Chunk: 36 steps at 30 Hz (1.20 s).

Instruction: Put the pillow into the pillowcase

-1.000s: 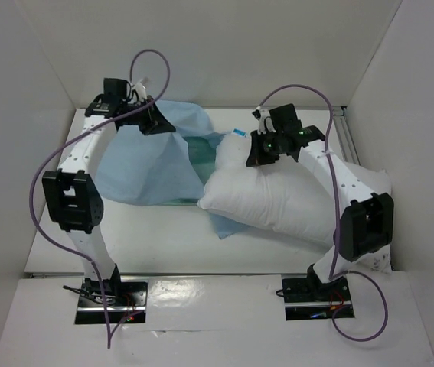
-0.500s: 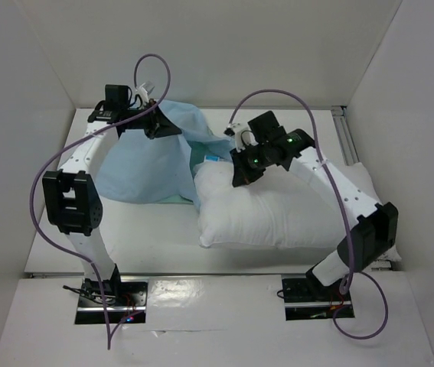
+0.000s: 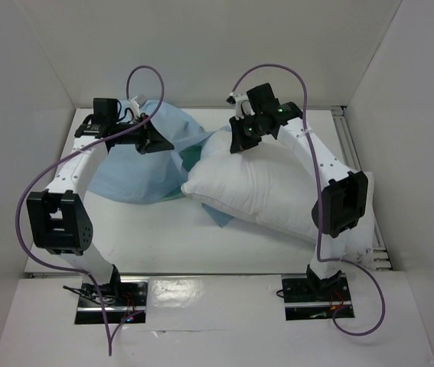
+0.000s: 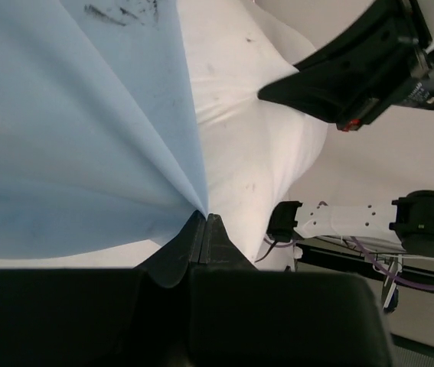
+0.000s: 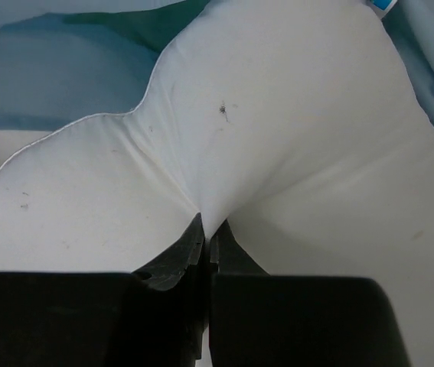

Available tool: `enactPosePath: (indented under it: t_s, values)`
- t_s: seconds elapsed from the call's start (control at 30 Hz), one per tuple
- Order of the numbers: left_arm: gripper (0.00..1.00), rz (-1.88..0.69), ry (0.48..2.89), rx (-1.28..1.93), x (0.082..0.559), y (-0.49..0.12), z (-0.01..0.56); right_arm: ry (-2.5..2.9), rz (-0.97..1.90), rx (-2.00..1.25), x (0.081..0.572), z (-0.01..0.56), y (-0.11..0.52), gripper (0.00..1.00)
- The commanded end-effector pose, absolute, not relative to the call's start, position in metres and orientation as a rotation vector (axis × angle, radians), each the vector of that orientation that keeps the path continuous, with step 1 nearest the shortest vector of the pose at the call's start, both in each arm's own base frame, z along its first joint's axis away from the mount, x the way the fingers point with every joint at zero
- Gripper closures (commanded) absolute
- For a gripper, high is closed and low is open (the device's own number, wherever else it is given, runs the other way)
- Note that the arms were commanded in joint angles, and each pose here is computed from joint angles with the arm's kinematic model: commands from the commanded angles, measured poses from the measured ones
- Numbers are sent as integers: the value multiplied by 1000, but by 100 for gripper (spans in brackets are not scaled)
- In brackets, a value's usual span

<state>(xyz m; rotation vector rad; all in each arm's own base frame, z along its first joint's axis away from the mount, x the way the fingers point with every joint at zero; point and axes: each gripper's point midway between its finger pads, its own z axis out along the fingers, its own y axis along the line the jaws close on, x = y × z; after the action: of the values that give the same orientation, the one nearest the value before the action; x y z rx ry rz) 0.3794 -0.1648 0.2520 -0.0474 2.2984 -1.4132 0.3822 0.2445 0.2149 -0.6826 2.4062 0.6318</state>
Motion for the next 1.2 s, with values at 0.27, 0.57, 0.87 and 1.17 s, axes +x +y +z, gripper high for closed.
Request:
enactPosePath:
  t_s: [0.27,0.57,0.87,1.17]
  values:
    - [100,-1442,2289,73,358,-165,262,2161,751,-632,414,287,272,100]
    - [100,-1441,2297,76,358,-164,262,2318,781,-320,488,237,251,100]
    - [100,-1513,2244,87,362,-169,283,2405,515,-143,502,176,233,100]
    - [100,-1684,2155,126,357,-178,313,2459,-8,21,492,108,215,100]
